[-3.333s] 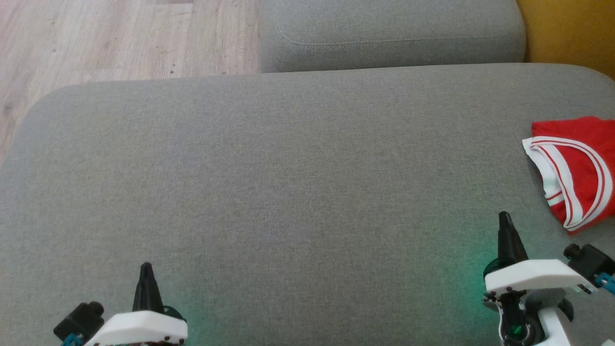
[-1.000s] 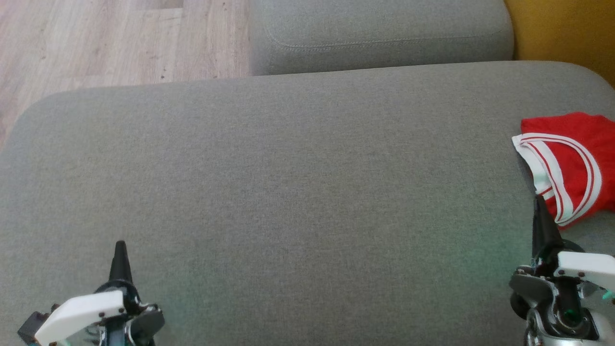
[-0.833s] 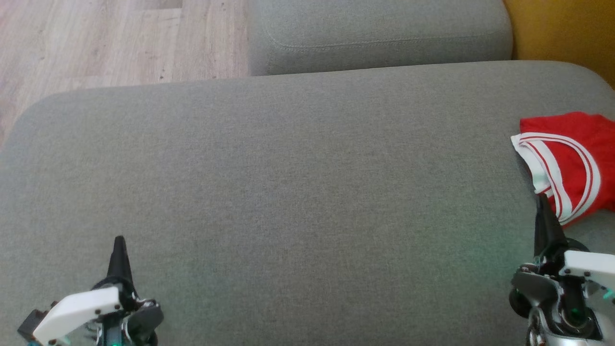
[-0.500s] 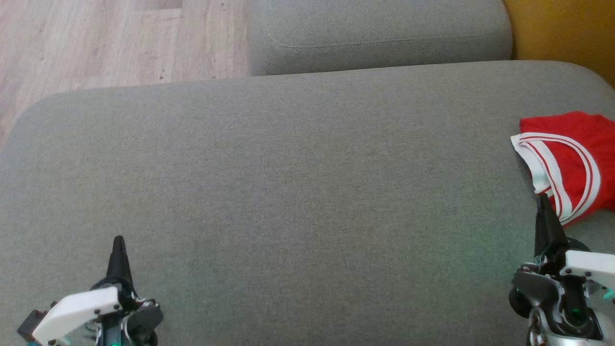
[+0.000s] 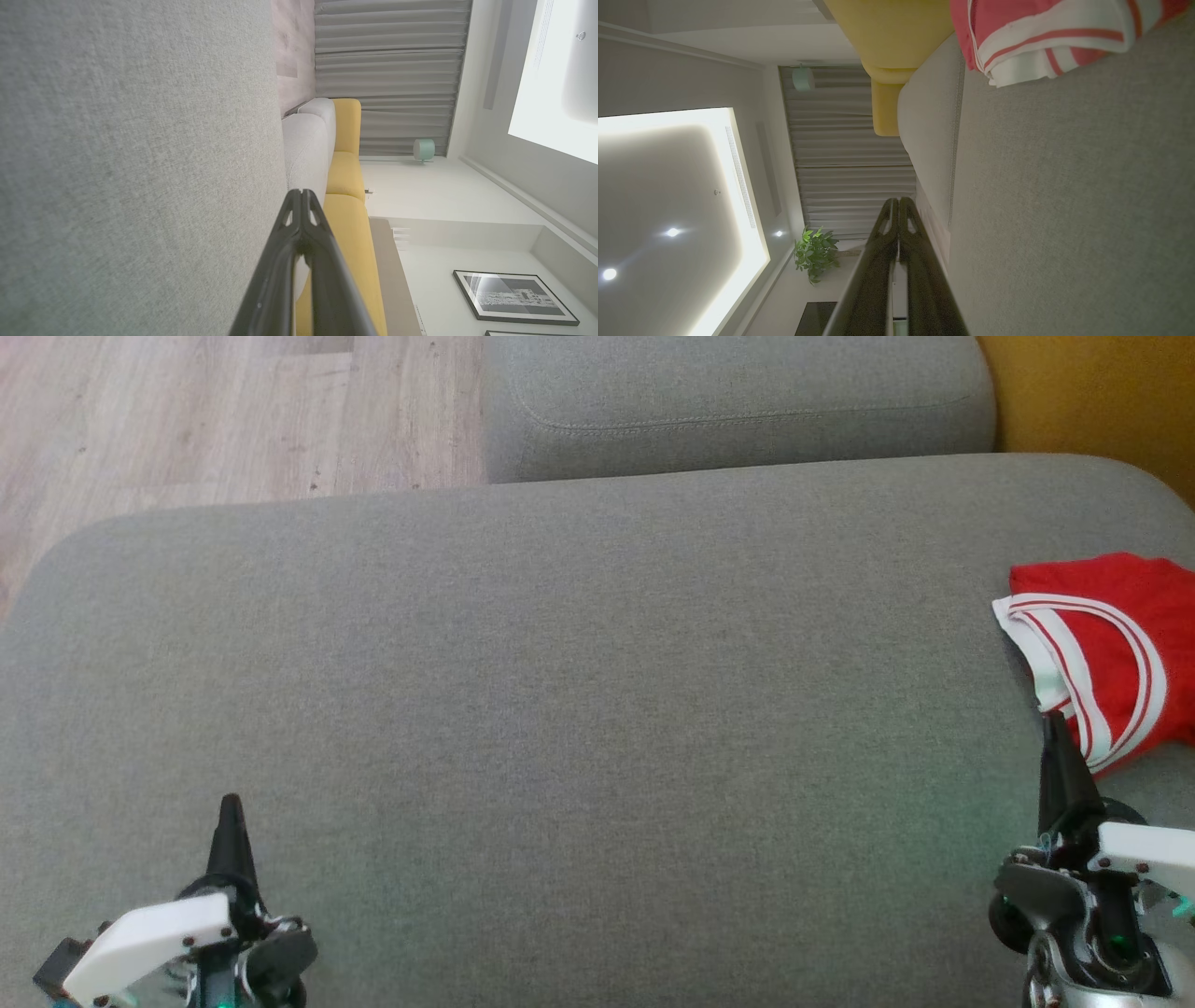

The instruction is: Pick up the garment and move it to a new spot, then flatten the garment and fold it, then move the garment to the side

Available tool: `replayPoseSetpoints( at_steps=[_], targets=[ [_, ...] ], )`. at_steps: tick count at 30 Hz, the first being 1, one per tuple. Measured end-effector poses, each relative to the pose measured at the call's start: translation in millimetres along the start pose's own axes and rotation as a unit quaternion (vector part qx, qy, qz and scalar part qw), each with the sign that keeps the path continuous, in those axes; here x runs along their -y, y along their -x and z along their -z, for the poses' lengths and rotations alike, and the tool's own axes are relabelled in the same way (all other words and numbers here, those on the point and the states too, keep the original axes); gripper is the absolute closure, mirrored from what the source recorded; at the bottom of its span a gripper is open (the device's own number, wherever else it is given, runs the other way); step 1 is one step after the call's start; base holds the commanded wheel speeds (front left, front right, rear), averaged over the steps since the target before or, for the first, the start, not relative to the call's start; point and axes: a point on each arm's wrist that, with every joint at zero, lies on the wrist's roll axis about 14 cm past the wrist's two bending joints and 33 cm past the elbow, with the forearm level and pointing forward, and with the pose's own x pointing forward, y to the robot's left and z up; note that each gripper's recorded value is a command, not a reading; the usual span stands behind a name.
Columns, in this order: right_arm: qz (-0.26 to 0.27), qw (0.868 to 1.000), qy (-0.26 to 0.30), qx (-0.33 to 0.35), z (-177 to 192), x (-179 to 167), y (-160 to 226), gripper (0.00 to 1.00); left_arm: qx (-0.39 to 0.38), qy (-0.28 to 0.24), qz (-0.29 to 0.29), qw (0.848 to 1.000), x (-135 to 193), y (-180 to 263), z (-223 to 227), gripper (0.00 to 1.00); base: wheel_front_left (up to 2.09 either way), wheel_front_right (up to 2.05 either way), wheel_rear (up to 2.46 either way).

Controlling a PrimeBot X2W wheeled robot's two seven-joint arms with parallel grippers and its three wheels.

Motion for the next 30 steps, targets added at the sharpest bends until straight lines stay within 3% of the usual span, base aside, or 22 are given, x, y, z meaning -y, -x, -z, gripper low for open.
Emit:
replayPoseSetpoints(
  at_steps=[30],
  targets=[
    [0.0, 1.0, 0.0, 0.0, 0.0, 0.0, 0.0, 1.0, 0.0, 0.0, 0.0, 1.0, 0.0, 0.0, -0.1, 1.0, 0.0, 0.0, 0.0]
  ],
)
